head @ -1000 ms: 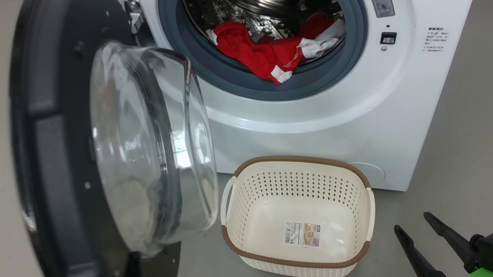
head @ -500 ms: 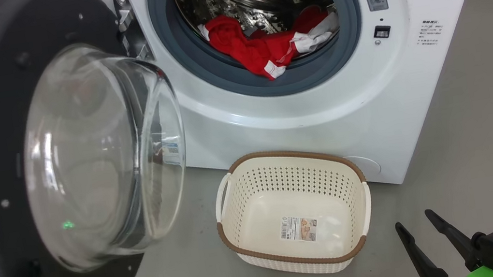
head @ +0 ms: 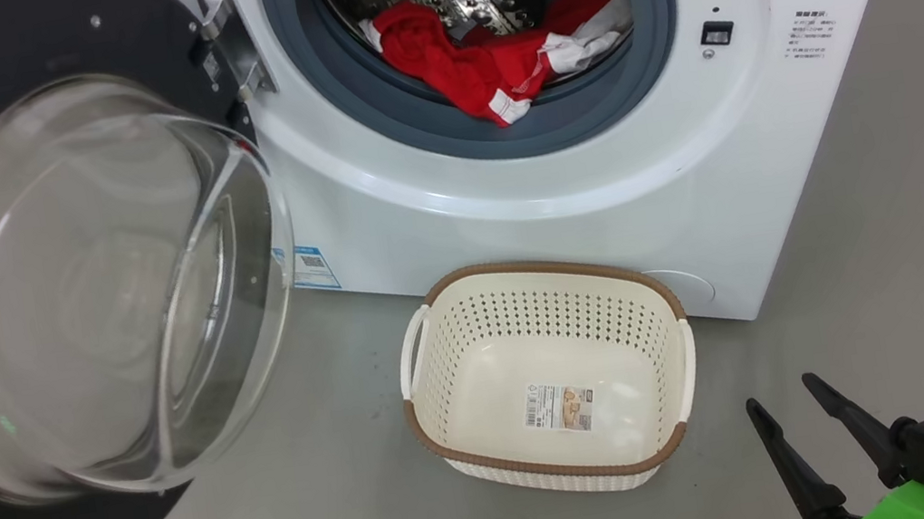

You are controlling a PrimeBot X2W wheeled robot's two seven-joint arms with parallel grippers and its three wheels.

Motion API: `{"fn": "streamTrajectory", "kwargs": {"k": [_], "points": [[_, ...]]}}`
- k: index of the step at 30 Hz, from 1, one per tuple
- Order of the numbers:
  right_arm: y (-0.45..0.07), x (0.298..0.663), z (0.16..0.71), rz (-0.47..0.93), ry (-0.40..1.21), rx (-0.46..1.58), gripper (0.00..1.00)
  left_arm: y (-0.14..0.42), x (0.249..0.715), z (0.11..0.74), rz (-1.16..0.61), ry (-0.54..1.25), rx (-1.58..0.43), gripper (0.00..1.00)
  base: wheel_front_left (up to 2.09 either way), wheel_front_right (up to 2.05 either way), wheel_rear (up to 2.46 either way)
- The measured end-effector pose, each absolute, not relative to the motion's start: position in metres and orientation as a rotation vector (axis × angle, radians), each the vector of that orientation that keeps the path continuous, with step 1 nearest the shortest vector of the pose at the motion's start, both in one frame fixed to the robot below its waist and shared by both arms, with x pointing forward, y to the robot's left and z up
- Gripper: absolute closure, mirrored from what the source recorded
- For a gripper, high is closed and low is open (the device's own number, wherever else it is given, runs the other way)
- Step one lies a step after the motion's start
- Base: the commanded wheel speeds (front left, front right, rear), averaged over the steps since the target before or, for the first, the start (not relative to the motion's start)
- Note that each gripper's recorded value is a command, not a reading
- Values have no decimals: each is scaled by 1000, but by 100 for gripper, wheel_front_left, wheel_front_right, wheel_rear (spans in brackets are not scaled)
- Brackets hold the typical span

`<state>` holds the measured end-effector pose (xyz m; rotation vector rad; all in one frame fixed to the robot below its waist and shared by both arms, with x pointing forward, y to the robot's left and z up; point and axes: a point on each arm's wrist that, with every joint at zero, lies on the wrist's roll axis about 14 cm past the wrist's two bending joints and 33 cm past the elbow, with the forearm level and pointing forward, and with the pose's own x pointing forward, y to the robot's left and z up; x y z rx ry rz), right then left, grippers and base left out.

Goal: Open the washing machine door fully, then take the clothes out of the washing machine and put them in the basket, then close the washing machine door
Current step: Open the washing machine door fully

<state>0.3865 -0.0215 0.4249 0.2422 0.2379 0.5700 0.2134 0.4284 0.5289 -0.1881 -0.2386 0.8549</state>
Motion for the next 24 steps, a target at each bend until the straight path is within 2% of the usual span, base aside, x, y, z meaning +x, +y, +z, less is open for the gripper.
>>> {"fn": "streamTrajectory", "kwargs": {"k": [24], "points": [[-32,402,423,542,225,240,0,488,232,527,921,-160,-137,100,0,0,0]]}}
